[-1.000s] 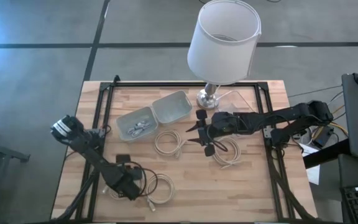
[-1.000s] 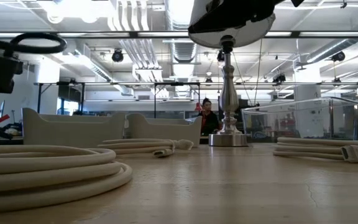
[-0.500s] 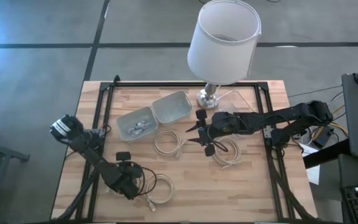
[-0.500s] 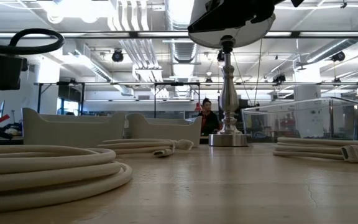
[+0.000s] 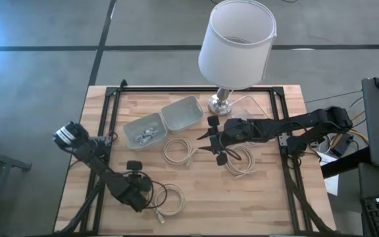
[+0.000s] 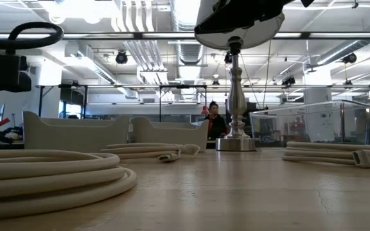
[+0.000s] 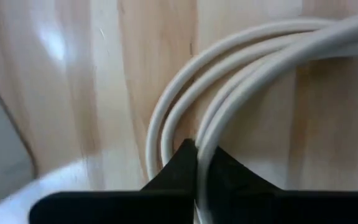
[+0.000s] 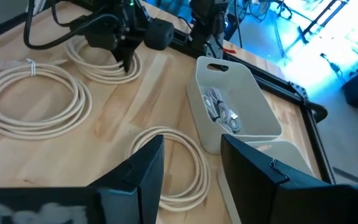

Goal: Pick & Place USB Port
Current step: Put the light brown USB cable into the right white bin

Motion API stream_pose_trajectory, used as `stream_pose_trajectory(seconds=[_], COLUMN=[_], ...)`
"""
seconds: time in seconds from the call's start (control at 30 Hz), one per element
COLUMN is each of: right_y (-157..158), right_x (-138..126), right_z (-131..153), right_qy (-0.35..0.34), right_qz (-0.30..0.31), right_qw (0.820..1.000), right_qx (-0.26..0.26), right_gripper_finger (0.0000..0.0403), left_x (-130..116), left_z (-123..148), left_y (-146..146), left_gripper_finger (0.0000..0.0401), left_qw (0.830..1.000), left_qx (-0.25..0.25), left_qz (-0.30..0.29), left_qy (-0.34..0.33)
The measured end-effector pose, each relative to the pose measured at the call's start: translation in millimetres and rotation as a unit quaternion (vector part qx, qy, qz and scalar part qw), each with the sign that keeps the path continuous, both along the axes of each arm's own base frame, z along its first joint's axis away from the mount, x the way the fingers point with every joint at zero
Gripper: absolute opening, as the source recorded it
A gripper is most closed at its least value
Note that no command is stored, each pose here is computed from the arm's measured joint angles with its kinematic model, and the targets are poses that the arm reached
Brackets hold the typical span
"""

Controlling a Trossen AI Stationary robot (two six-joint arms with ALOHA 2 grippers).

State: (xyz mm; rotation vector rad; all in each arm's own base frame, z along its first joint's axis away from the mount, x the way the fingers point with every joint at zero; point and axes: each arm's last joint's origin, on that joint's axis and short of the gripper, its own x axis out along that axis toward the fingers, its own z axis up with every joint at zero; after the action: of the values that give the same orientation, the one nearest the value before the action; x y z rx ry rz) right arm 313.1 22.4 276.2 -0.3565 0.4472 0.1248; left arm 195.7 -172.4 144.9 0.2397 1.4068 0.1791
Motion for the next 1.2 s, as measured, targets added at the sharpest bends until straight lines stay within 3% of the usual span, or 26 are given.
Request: stream_pose_trajectory(seconds=[0.17, 0.27, 0.5, 0.67, 0.83, 1.2], right_y=[0, 0, 0, 0, 1, 2], right_x=[0, 0, 0, -1, -5, -15], right_z=[0, -1, -1, -3, -16, -36], right_qy=[0.003, 0.005, 0.009, 0.017, 0.039, 0.103], right_qz=[-0.011, -0.019, -0.042, -0.060, -0.054, -0.110], right_qw=[1.000, 0.999, 0.996, 0.991, 0.993, 0.973], right_qx=[0.022, 0.037, 0.082, 0.117, 0.100, 0.175], right_gripper_finger=[0.0144, 0.0141, 0.0145, 0.0142, 0.0135, 0.0144], left_x=[13, 20, 35, 44, 57, 107], left_z=[13, 28, 76, 109, 132, 135], left_y=[2, 7, 38, 70, 106, 213], left_gripper_finger=[0.0025, 0.0024, 0.0022, 0.0022, 0.0024, 0.0025], left_qw=[0.994, 0.991, 0.977, 0.958, 0.943, 0.922], left_qx=[0.068, 0.082, 0.129, 0.191, 0.221, 0.255], left_qz=[-0.036, -0.052, -0.034, -0.022, 0.009, 0.063], left_qy=[-0.077, -0.089, -0.164, -0.212, -0.250, -0.284])
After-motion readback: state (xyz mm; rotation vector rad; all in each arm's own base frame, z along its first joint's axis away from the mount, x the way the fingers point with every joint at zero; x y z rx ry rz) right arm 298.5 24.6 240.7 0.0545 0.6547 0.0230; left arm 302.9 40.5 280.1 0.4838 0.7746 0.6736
